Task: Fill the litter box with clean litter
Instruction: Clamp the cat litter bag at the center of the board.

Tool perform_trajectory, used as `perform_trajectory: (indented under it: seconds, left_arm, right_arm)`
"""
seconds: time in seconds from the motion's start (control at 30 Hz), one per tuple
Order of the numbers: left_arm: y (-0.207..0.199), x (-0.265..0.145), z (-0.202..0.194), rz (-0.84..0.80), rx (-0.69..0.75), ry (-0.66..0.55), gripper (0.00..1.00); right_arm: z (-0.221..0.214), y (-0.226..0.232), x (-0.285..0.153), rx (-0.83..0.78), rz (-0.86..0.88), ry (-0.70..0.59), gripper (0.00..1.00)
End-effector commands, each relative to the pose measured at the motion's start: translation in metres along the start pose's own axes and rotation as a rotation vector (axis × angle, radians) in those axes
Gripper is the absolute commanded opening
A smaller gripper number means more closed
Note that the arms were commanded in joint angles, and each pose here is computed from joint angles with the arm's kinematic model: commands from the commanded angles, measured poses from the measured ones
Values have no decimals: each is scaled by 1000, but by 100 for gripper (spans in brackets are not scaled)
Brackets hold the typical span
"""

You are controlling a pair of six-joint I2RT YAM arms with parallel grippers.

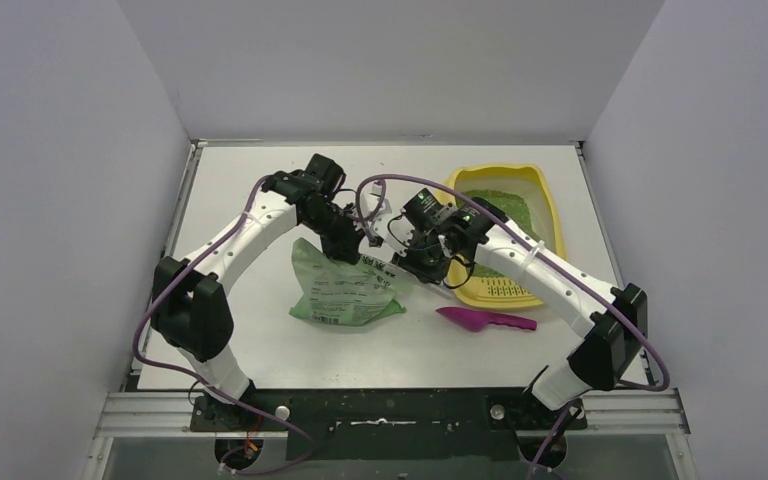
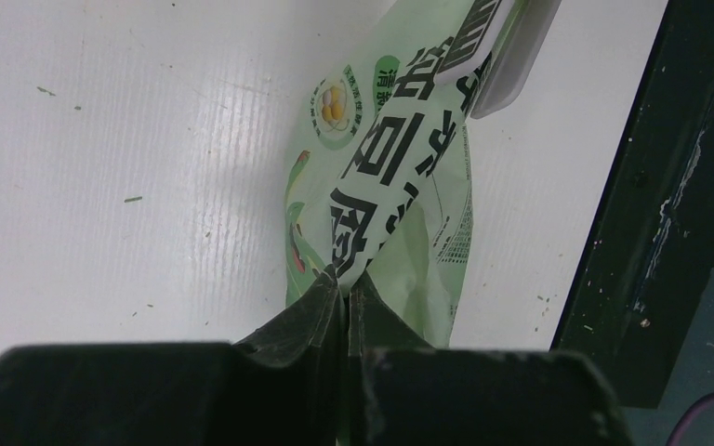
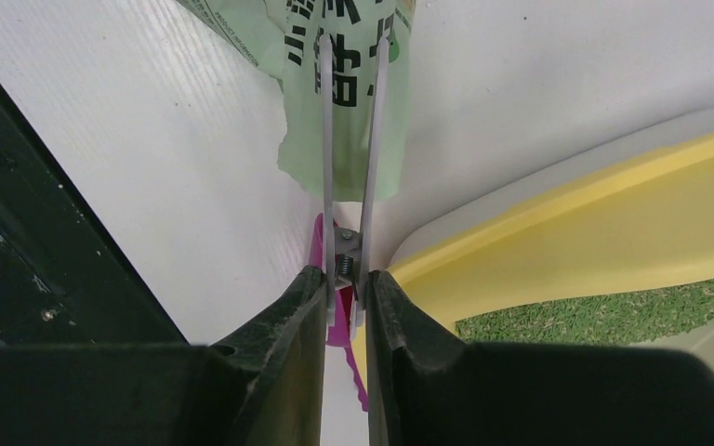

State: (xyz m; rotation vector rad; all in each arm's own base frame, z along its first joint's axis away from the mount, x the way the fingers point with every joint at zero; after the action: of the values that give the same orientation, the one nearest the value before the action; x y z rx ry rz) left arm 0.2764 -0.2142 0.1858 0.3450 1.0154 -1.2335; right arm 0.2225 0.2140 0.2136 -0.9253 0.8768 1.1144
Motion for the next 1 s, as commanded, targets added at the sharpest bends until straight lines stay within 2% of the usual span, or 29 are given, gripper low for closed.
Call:
perform_trajectory:
  seconds: [0.0, 0.23, 0.67, 0.8, 0.97]
  left_arm:
    - [-11, -11, 19, -19, 58, -89, 0]
    - [-18, -9, 21, -39, 72, -96, 0]
    - [-25, -6, 24, -71, 53, -106, 0]
    - [-27, -6, 24, -82, 55, -114, 0]
    - [-27, -6, 23, -85, 55, -117, 0]
  right_arm:
    - [-3, -7, -5, 6, -61, 37, 0]
    - [3, -15, 6, 13, -105, 79, 0]
    - [49, -22, 14, 17, -253, 58, 2]
    - [61, -16, 14, -22, -243, 9, 8]
    - [55, -16, 15, -20, -240, -37, 16]
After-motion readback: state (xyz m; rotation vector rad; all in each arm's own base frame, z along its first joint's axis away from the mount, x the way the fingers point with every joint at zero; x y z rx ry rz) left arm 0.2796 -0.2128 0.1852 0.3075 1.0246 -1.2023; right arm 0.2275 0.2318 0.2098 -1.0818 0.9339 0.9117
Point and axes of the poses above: each gripper's point midway between its finger pads, its own x axis out along the fingers, its own y axis along the line the jaws close on, z = x × y, the point moved 4 cm from there along -x, back along the fingers, and after that the axes turned 9 degrees about -x, right-handed, at the moved point
